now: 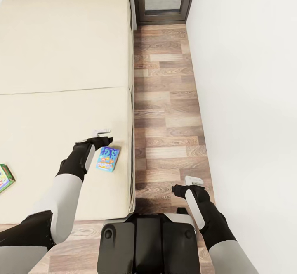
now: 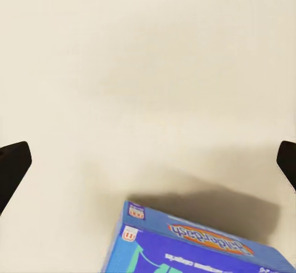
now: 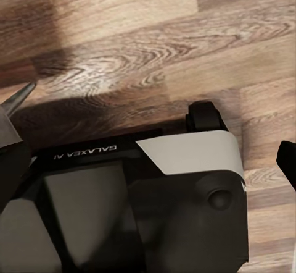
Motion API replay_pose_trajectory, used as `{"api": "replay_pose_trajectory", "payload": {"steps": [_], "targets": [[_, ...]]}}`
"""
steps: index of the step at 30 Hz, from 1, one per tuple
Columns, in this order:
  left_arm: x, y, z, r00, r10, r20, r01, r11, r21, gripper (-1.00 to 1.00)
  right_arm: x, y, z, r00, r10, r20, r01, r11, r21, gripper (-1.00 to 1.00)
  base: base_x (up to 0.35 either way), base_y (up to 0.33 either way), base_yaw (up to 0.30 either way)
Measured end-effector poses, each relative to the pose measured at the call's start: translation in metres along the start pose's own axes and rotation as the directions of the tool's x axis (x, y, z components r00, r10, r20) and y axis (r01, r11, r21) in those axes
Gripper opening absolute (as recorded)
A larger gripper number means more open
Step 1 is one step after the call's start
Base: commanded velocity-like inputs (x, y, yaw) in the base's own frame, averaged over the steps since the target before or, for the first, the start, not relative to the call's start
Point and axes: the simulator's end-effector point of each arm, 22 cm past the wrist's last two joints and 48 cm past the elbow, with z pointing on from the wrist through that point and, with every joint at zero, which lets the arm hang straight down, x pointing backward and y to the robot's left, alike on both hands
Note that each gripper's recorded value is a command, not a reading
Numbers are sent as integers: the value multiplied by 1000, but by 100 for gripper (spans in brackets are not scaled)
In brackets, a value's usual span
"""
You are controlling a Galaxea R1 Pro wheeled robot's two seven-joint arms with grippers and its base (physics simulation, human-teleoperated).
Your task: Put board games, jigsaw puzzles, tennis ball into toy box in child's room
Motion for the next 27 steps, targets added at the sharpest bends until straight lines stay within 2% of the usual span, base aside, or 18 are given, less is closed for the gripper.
{"api": "replay_pose_trajectory", "payload": {"steps": [27], "targets": [[-10,-4,0,1000,-6,26,6,1000,4,100,4,-2,4,1000,3,-10,-3,1000,3,100,0,0,0]]}}
